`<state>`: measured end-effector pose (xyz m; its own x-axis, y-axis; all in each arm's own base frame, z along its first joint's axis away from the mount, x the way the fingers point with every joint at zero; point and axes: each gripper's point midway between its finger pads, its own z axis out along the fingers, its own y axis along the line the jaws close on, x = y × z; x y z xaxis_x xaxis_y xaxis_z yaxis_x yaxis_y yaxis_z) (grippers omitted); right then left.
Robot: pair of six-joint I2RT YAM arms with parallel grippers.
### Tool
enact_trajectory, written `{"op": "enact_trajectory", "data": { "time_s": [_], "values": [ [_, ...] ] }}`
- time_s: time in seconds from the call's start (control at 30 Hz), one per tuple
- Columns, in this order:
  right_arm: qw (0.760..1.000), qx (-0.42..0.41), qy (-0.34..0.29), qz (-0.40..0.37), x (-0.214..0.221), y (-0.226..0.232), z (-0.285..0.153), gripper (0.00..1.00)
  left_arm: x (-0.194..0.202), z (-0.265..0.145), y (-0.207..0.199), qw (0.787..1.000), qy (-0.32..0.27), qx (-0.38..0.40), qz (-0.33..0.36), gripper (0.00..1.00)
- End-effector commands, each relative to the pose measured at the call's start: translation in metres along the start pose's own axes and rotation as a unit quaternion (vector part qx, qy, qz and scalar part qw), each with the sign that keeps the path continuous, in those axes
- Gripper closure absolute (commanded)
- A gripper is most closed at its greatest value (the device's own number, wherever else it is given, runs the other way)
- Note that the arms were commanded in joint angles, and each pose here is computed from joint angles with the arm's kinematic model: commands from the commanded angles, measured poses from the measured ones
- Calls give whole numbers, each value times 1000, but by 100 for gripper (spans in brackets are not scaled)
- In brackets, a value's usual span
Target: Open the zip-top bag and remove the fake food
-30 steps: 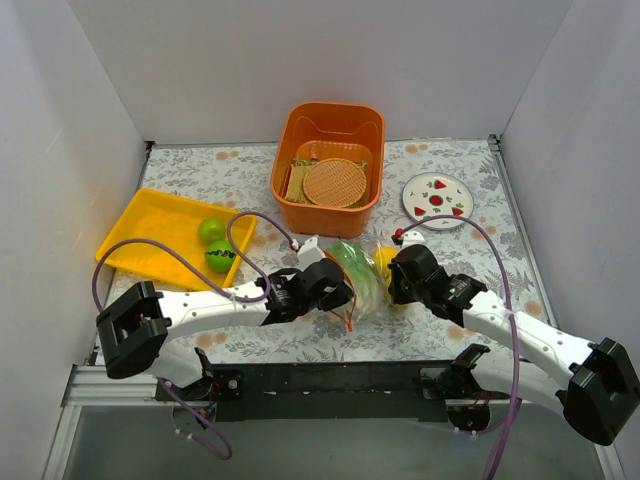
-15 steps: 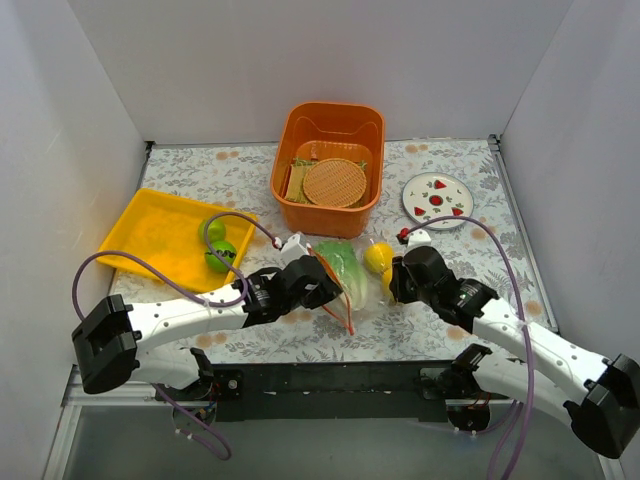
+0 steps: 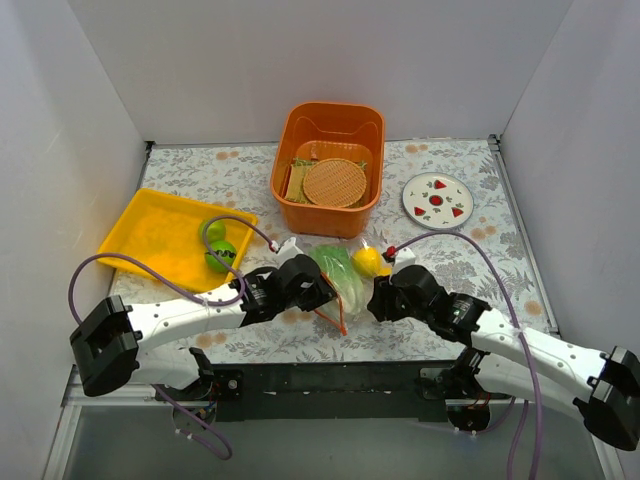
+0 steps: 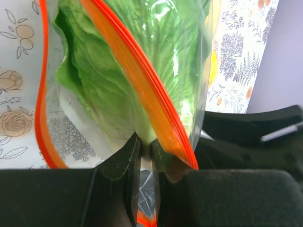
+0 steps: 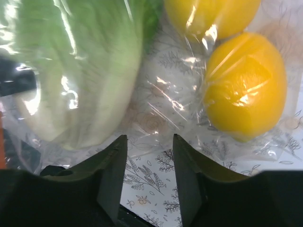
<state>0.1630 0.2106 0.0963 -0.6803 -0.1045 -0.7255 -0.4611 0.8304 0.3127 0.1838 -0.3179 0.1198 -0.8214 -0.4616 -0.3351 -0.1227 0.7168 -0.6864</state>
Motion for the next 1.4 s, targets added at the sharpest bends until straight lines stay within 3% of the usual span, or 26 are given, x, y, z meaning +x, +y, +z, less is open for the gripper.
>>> {"op": "enact_trajectory", "data": {
  "time_s": [0.0, 0.1, 0.23, 0.6, 0.7, 0.73, 0.8, 0.83, 0.93, 1.03, 1.13, 1.37],
  "values": [
    [998, 46, 15, 26, 13, -15, 15, 57, -8, -15, -10, 1000, -4, 24, -14, 94],
    [996, 88, 21, 28, 18, -31, 16, 68, -10, -20, -11, 1000, -6, 23, -9, 94],
    [990, 137, 19, 21, 18, -49, 13, 95, -11, -26, -10, 1000, -3, 23, -4, 94],
    [984, 177, 7, 25, 9, -72, 9, 99, -4, -39, -1, 999, 32, 34, -12, 93],
    [992, 117, -15, 43, -8, -47, 4, 88, -3, -37, 4, 999, 32, 31, -16, 92],
    [993, 102, -23, 47, -15, -40, 1, 77, -1, -34, 6, 999, 36, 28, -18, 92],
    [995, 77, -16, 57, -14, -30, -4, 66, 2, -31, 6, 998, 41, 31, -22, 93],
    [995, 72, -9, 64, -9, -29, -5, 56, 2, -30, 5, 998, 41, 32, -24, 93],
    [994, 74, 0, 82, 2, -31, -5, 40, 4, -27, 5, 998, 44, 34, -24, 93],
    [990, 101, -2, 94, 12, -45, -6, 31, 3, -26, 4, 998, 43, 34, -23, 93],
    [987, 119, -18, 111, 12, -55, -9, 28, 3, -27, 5, 998, 42, 33, -21, 93],
    [982, 115, -26, 150, 21, -62, -3, 32, 4, -27, 6, 998, 44, 30, -24, 93]
  ]
}}
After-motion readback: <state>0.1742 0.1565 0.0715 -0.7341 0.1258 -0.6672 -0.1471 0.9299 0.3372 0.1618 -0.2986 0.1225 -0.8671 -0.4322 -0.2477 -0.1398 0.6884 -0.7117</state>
